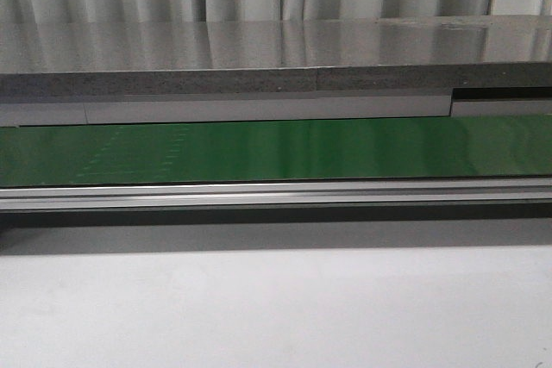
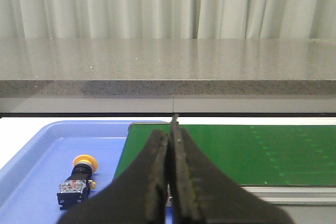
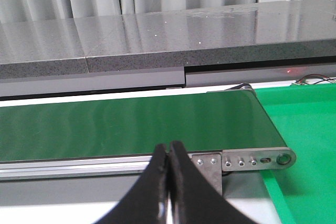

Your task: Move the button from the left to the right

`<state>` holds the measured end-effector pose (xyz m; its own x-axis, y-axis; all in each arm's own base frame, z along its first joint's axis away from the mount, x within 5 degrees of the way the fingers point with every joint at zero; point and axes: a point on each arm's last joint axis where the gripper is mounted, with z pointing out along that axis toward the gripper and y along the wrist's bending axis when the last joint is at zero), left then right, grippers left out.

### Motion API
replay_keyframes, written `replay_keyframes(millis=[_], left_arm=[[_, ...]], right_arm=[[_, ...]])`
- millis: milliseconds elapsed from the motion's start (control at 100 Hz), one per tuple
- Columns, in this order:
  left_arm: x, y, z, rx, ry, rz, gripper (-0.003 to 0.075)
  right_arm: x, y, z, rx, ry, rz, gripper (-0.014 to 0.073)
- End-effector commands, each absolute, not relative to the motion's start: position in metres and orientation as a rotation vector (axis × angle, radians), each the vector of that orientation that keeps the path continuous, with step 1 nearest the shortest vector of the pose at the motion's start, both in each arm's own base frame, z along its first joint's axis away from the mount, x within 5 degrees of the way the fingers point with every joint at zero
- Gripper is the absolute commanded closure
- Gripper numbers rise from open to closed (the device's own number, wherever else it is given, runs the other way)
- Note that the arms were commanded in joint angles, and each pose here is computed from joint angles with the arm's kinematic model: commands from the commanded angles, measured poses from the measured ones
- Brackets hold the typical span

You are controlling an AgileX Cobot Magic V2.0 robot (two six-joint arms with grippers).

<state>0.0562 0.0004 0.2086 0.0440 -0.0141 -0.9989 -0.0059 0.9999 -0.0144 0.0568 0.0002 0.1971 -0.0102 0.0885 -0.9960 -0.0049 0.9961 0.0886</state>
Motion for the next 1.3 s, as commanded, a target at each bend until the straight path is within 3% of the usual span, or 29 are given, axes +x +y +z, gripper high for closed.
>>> replay_keyframes(millis=[0, 560, 780, 990, 1290], left_arm=[[0.055, 0.001, 0.205, -0.019, 1.456, -0.006, 0.0740], [0.054, 0.001, 0.208, -0.022, 1.435, -0.009, 0.0740], [0.052, 0.001, 0.221, -0.121, 1.377, -0.113, 0.0740], [0.049, 0.000, 0.260, -0.115, 1.374, -0.127, 0.0740], [0.065, -0.002, 0.336, -0.049, 1.667, -0.074, 0.0740]], right_arm=[[0.054, 0.000, 0.212, 0.059, 1.454, 0.074, 0.0663], [0.054, 0.000, 0.212, 0.059, 1.454, 0.074, 0.0663], [0.054, 0.000, 0.212, 0.059, 1.454, 0.074, 0.0663], [0.054, 0.000, 0.212, 0.059, 1.454, 0.074, 0.0663], [0.054, 0.000, 0.212, 0.059, 1.454, 0.074, 0.0663]])
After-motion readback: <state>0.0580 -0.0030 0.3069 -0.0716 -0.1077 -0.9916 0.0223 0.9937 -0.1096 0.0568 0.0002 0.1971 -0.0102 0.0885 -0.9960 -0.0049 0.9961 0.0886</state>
